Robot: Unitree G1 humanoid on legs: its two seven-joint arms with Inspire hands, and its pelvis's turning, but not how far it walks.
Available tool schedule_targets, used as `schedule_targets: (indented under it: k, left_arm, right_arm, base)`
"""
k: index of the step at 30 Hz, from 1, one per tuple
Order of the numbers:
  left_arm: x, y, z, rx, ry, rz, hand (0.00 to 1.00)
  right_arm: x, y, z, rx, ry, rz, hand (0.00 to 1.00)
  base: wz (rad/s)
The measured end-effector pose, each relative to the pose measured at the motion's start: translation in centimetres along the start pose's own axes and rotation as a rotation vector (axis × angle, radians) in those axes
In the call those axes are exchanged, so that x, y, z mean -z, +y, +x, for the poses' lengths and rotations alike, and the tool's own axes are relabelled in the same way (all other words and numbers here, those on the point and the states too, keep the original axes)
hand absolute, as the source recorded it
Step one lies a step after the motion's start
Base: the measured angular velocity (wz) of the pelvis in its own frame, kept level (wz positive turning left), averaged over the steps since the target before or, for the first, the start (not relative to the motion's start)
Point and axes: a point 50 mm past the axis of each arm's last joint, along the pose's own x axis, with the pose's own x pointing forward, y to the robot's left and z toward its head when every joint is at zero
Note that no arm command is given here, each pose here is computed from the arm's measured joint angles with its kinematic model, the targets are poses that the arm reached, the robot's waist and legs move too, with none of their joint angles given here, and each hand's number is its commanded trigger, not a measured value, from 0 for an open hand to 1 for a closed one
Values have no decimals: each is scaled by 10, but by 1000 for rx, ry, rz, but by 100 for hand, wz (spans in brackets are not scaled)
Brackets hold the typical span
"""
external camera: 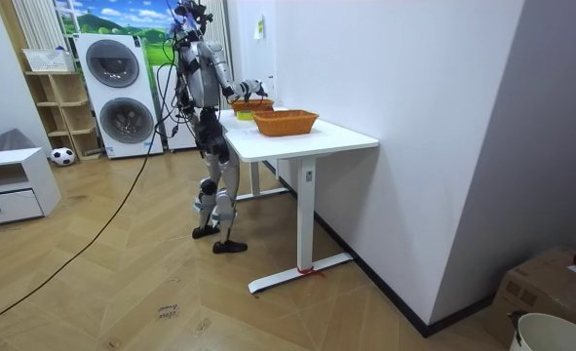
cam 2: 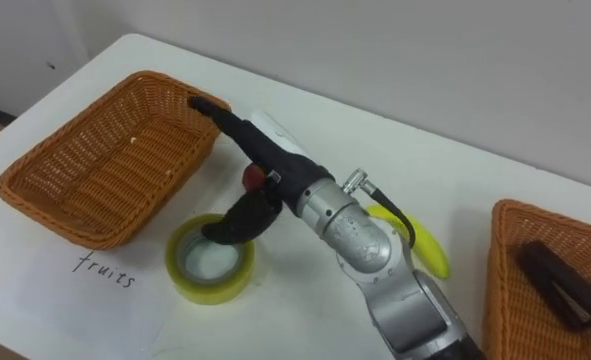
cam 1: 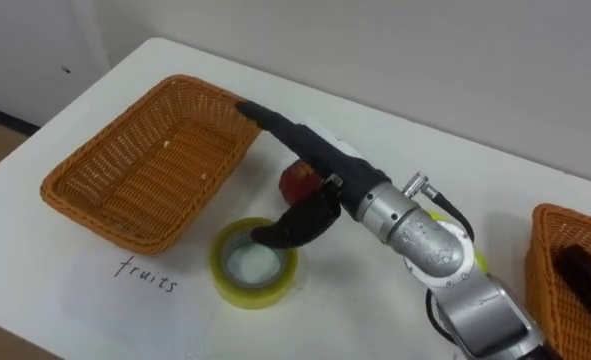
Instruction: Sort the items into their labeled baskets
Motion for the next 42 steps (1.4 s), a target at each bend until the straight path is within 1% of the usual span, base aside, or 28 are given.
schedule_targets:
  k: [2,10,16,24,34,42]
  left_arm:
    - [-1,0,0,-1,-5,0,0]
    - [-5,3,0,-13,-27,1,0]
    - [-10,6,0,-25,-50,7,0]
    - [-8,6,-2,-26,-50,11,0]
    - [-8,6,-1,-25,-56,47,0]
    - [-5,5,-1,-8,-42,47,0]
  right_arm:
    - [3,1,0,-18,13,-6,0]
    - [14,3,-6,-67,88,-118,0]
    - [18,5,-8,-92,106,-114,0]
    - [19,6,-9,-120,113,-120,0]
    - [20,6,-9,-141,127,-142,0]
    - [33,5,-12,-159,180,-132,0]
  base:
    - [0]
    - [0]
    - [0]
    - [0]
    - [0]
    - [0]
